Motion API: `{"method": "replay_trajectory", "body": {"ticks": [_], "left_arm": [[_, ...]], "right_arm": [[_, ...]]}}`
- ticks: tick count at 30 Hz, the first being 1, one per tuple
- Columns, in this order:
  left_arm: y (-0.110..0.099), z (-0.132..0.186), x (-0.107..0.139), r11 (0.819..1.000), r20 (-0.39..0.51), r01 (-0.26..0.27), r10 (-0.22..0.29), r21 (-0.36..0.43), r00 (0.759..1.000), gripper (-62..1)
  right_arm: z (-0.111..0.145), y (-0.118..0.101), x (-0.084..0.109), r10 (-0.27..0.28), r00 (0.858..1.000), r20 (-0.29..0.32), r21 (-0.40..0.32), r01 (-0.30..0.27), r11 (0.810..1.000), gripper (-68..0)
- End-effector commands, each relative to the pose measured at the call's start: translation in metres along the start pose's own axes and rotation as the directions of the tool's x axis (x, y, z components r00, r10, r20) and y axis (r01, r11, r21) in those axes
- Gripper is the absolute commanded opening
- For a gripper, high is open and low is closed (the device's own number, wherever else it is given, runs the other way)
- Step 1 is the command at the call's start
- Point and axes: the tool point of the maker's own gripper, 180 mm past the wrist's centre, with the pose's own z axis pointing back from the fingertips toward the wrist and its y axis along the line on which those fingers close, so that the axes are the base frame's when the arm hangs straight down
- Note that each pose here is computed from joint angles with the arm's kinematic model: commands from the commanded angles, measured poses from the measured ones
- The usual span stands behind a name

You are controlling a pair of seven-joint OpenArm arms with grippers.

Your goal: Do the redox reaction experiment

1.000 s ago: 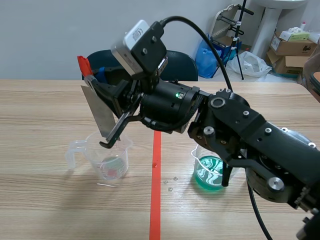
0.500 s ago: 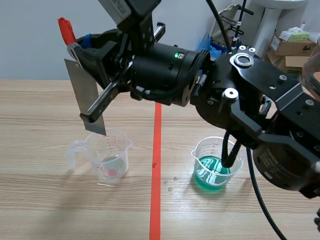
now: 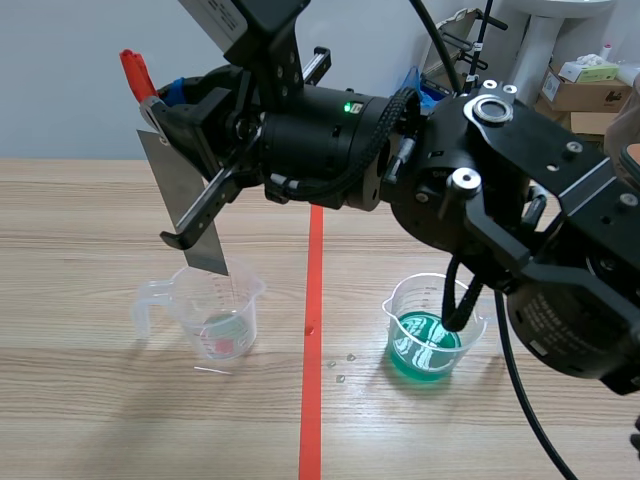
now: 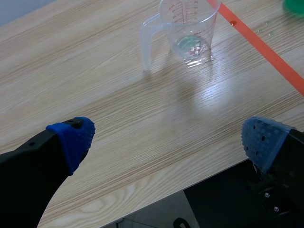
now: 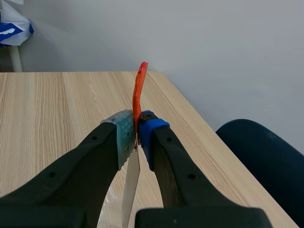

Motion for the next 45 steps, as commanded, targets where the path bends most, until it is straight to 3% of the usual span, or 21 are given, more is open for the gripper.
{"method": "replay_trajectory", "body": {"ticks": [1,45], "left_arm": [[0.001,-0.0001,0.0042,1.0,0.019,-0.003,0.003,0.004,1.0,1.4],[0.001,-0.0001,0.0042,1.0,0.019,-0.003,0.003,0.004,1.0,1.4]], "right_arm": [[0.0,-0.0094,0.0175,0.022,0.998,0.052,-0.018,-0.021,1.0,-66.1],[0.0,-0.0092,0.0175,0.022,0.998,0.052,-0.017,-0.021,1.0,-66.2]]}}
